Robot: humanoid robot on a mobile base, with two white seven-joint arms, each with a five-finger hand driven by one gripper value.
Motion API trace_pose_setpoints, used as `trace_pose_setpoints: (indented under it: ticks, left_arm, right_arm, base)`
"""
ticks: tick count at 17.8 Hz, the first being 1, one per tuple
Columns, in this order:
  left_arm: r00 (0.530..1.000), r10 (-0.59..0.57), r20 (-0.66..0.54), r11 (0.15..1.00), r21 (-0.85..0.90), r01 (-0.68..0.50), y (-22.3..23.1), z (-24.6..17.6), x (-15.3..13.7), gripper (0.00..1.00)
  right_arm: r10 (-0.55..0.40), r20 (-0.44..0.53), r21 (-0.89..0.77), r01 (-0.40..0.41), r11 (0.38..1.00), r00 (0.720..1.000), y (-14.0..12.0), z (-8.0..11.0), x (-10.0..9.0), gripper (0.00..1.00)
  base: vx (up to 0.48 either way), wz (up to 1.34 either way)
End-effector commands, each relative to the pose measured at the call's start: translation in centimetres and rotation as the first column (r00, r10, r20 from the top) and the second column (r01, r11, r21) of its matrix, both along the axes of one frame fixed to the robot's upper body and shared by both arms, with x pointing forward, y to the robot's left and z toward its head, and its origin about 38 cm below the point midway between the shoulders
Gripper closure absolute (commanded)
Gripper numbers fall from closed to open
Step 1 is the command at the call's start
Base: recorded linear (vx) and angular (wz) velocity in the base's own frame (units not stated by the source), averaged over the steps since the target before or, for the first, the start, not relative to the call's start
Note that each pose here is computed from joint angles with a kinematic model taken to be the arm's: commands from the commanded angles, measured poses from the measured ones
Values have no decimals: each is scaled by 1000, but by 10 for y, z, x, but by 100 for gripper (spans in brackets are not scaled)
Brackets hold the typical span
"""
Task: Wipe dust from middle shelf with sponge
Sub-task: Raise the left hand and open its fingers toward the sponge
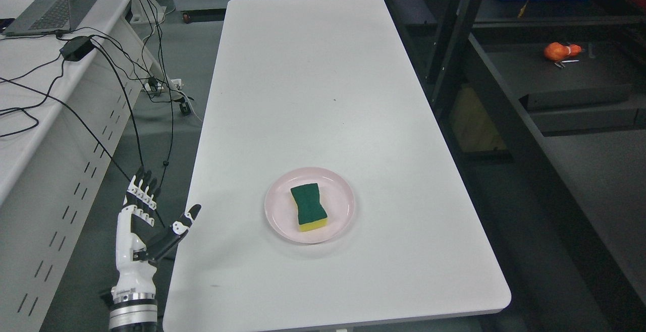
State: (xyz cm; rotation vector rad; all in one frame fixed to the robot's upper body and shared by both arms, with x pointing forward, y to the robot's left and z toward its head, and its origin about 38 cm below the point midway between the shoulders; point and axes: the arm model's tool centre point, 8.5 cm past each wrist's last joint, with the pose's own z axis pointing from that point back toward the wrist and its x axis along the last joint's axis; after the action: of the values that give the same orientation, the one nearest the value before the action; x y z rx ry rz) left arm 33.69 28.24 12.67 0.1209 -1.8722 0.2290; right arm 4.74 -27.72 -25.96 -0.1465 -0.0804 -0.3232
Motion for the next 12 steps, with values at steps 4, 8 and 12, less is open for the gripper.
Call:
trace_pose_setpoints:
  ticks: [4, 8, 12]
  left_arm:
    - [1000, -16, -6, 1000, 16, 16, -1, 3, 3, 1]
    - [1000, -22, 15, 1000, 22, 22, 1, 10, 11, 1]
    - [995, -97, 34, 981, 171, 90, 11, 24, 28, 1]
  right_arm:
    - [-5, -51, 3, 5, 1000, 999, -10, 1, -1, 0]
    - [-4, -50, 3, 5, 1000, 999, -10, 1, 0, 0]
    - [-5, -51, 3, 5, 1000, 999, -10, 1, -1, 0]
  base:
    - [0, 0]
    - [0, 0]
    - [0, 0]
